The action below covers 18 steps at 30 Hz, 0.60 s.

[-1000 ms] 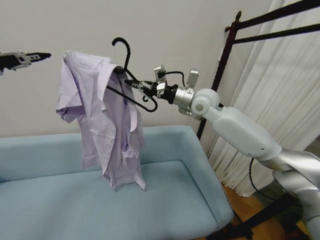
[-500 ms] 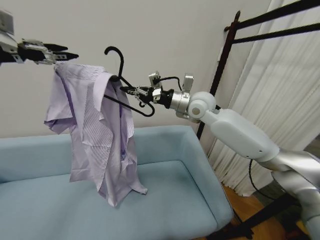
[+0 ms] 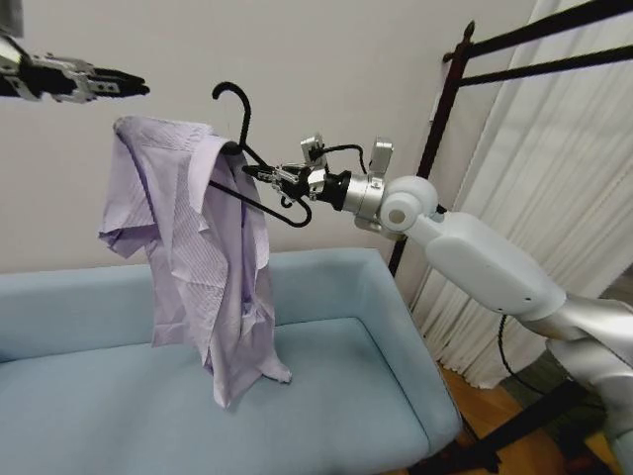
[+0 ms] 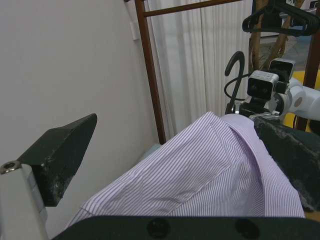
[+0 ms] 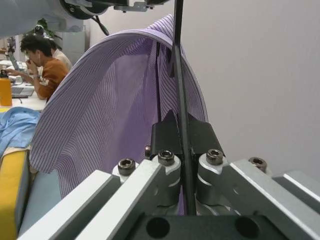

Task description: Pick up the clothes from the sofa and hang them on the clothes hanger.

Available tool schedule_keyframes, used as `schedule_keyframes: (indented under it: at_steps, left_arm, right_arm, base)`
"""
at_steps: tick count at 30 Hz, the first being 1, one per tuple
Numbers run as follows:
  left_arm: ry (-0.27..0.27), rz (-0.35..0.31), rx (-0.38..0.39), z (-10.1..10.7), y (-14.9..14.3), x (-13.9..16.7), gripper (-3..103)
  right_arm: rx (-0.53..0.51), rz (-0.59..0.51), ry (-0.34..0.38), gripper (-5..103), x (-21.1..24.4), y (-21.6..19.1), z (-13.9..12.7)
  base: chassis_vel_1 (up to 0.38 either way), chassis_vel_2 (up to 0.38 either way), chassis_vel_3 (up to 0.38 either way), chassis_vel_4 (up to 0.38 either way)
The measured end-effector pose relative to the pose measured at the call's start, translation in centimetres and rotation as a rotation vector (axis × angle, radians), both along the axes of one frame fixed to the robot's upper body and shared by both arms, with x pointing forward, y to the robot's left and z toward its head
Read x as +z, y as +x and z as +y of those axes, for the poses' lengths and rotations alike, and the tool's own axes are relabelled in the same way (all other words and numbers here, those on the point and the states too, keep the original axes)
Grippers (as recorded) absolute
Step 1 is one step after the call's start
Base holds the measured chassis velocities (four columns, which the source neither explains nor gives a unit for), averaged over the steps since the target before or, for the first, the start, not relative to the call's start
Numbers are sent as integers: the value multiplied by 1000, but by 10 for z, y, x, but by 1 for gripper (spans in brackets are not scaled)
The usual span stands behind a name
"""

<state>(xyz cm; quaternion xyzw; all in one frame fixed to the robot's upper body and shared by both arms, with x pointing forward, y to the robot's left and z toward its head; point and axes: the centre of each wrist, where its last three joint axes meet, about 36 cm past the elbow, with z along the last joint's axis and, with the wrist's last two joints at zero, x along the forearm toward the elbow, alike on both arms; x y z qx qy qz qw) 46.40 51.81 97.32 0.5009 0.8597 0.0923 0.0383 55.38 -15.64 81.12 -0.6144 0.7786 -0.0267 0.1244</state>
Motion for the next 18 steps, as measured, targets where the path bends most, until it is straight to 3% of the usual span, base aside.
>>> schedule_keyframes:
  at_steps: [11,18]
  left_arm:
    - [11,24,6,22,18,-6,100]
    - [22,51,-19,18,19,-12,100]
  right_arm:
    - [43,-17,-9,2,4,-3,6]
    - [39,-22,-9,2,3,-1,5]
  base:
    - [0,0,0,0]
    - [0,0,0,0]
